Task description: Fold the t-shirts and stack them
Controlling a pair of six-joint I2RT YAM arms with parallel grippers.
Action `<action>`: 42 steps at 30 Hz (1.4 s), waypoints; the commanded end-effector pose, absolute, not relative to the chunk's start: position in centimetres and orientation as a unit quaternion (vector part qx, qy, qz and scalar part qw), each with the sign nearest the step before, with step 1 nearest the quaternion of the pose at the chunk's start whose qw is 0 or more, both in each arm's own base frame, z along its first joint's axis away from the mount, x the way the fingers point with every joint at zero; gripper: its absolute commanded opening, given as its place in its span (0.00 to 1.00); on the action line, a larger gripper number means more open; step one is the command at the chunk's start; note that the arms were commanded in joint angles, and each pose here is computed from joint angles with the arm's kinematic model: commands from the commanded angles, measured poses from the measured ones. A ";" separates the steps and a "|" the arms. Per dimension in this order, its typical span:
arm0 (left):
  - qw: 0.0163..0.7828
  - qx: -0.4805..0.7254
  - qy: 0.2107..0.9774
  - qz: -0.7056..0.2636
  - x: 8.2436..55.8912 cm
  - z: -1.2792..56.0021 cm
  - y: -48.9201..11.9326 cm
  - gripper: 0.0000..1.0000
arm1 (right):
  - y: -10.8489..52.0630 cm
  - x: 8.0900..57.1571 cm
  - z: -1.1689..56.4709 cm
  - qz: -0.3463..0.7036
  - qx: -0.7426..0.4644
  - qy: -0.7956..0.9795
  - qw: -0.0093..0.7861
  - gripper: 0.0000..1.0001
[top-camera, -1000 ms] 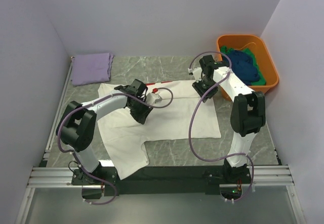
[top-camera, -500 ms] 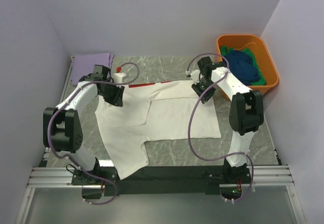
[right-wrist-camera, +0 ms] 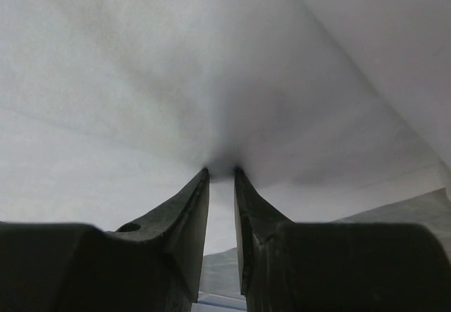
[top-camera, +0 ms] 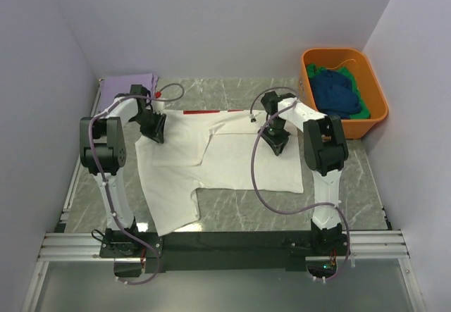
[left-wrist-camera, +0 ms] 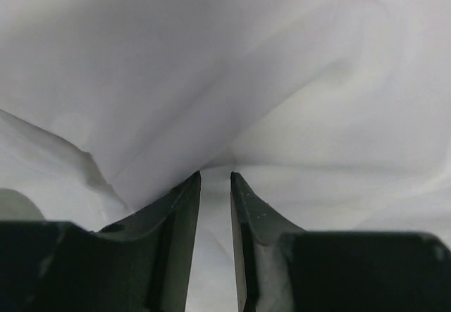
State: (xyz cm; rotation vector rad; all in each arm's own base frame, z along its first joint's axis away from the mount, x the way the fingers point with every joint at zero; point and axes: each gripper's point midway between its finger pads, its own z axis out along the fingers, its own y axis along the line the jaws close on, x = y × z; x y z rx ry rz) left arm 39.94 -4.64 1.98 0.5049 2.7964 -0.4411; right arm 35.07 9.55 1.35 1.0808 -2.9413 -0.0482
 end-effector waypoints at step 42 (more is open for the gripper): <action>0.191 0.488 0.848 -0.085 22.1 4.2 -0.1 0.49 | 4.7 21.6 1.1 0.094 0.482 -0.865 -0.104 0.46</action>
